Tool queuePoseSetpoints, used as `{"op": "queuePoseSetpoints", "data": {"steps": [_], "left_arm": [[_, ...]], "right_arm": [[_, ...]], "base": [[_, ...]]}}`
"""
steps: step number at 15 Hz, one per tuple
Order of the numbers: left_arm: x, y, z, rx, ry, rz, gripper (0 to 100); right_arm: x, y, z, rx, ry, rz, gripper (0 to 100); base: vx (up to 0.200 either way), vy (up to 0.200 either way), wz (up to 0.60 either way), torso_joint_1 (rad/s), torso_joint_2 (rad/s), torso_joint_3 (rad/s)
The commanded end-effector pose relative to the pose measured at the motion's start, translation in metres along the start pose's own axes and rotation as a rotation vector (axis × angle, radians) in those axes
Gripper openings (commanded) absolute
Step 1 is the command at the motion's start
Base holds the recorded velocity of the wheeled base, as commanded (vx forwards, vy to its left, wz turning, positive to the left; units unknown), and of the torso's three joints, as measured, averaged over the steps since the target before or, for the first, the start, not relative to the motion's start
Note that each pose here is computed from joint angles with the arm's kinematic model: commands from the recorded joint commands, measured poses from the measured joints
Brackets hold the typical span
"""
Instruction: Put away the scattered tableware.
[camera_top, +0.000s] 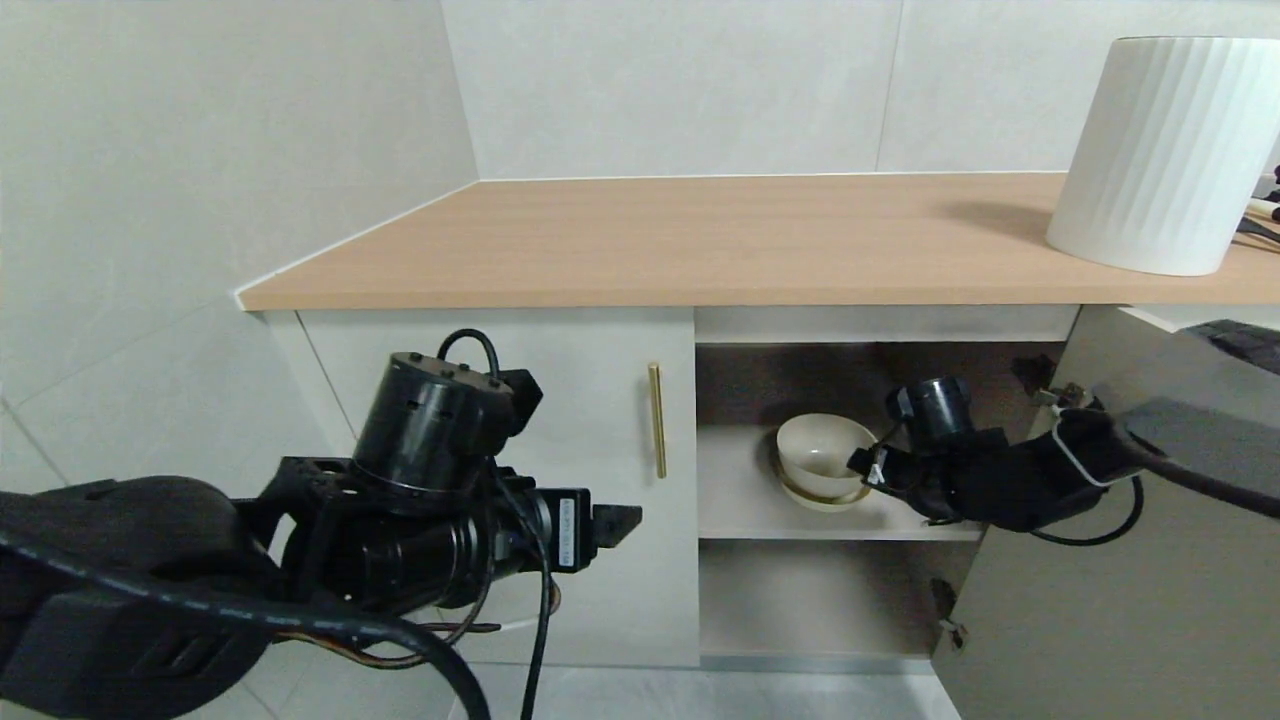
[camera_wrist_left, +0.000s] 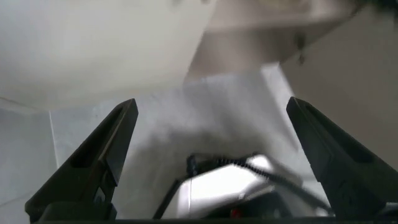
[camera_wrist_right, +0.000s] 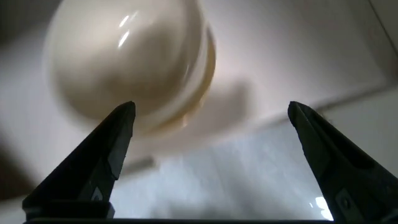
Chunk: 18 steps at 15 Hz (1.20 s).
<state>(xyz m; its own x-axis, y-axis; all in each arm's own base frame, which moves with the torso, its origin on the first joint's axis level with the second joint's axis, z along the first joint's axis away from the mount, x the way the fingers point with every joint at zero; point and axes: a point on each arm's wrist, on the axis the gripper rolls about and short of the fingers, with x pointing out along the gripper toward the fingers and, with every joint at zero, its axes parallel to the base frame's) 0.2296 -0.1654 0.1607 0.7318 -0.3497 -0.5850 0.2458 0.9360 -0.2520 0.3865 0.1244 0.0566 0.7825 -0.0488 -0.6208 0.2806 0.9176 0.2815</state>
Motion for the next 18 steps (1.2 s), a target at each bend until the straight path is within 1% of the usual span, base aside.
{"op": "queuePoseSetpoints", "data": {"steps": [1, 2, 3, 4, 5, 6, 7, 8, 9, 10, 11, 12, 14, 17, 18], "left_arm": [[-0.051, 0.013, 0.022, -0.053, -0.156, -0.024, 100], [-0.069, 0.016, 0.025, -0.062, -0.201, -0.039, 100], [-0.081, 0.019, 0.022, -0.064, -0.223, -0.044, 100], [-0.091, 0.023, 0.017, -0.062, -0.236, -0.045, 100], [-0.096, 0.027, 0.015, -0.069, -0.247, -0.041, 100], [-0.105, 0.033, 0.009, -0.077, -0.261, -0.031, 100], [-0.111, 0.040, 0.007, -0.090, -0.278, -0.016, 100], [-0.113, 0.045, 0.005, -0.097, -0.282, -0.002, 100], [-0.115, 0.051, 0.005, -0.097, -0.293, 0.025, 100], [-0.115, 0.053, 0.006, -0.081, -0.298, 0.041, 100], [-0.115, 0.053, 0.006, -0.063, -0.296, 0.043, 100], [-0.113, 0.053, 0.006, -0.057, -0.292, 0.045, 100], [-0.104, 0.053, 0.004, -0.054, -0.255, 0.049, 100], [-0.102, 0.053, 0.003, -0.056, -0.245, 0.047, 100], [-0.102, 0.053, 0.003, -0.055, -0.244, 0.048, 100]], "right_arm": [[-0.109, -0.003, 0.013, -0.072, 0.017, 0.150, 100], [-0.142, -0.006, 0.012, -0.095, 0.040, 0.196, 100], [-0.169, -0.012, 0.018, -0.103, 0.038, 0.234, 100], [-0.196, -0.016, 0.018, -0.119, 0.045, 0.269, 100], [-0.210, -0.019, 0.019, -0.126, 0.049, 0.292, 100], [-0.235, -0.027, 0.021, -0.134, 0.040, 0.317, 100], [-0.250, -0.031, 0.020, -0.146, 0.039, 0.334, 100], [-0.259, -0.035, 0.020, -0.147, 0.038, 0.338, 100], [-0.268, -0.042, 0.019, -0.147, 0.033, 0.335, 100], [-0.273, -0.046, 0.018, -0.145, 0.026, 0.338, 100], [-0.274, -0.048, 0.016, -0.151, 0.027, 0.335, 100], [-0.274, -0.048, 0.015, -0.164, 0.027, 0.340, 100], [-0.274, -0.049, 0.004, -0.209, 0.055, 0.347, 100], [-0.272, -0.050, 0.000, -0.253, 0.065, 0.341, 100], [-0.272, -0.051, 0.000, -0.253, 0.065, 0.341, 100]], "base": [[0.000, 0.000, 0.00, 0.000, 0.00, 0.000], [0.000, 0.000, 0.00, 0.000, 0.00, 0.000], [0.000, 0.000, 0.00, 0.000, 0.00, 0.000], [0.000, 0.000, 0.00, 0.000, 0.00, 0.000], [0.000, 0.000, 0.00, 0.000, 0.00, 0.000], [0.000, 0.000, 0.00, 0.000, 0.00, 0.000], [0.000, 0.000, 0.00, 0.000, 0.00, 0.000], [0.000, 0.000, 0.00, 0.000, 0.00, 0.000], [0.000, 0.000, 0.00, 0.000, 0.00, 0.000], [0.000, 0.000, 0.00, 0.000, 0.00, 0.000], [0.000, 0.000, 0.00, 0.000, 0.00, 0.000], [0.000, 0.000, 0.00, 0.000, 0.00, 0.000], [0.000, 0.000, 0.00, 0.000, 0.00, 0.000], [0.000, 0.000, 0.00, 0.000, 0.00, 0.000], [-0.200, 0.000, 0.00, 0.007, 0.00, 0.002]]}}
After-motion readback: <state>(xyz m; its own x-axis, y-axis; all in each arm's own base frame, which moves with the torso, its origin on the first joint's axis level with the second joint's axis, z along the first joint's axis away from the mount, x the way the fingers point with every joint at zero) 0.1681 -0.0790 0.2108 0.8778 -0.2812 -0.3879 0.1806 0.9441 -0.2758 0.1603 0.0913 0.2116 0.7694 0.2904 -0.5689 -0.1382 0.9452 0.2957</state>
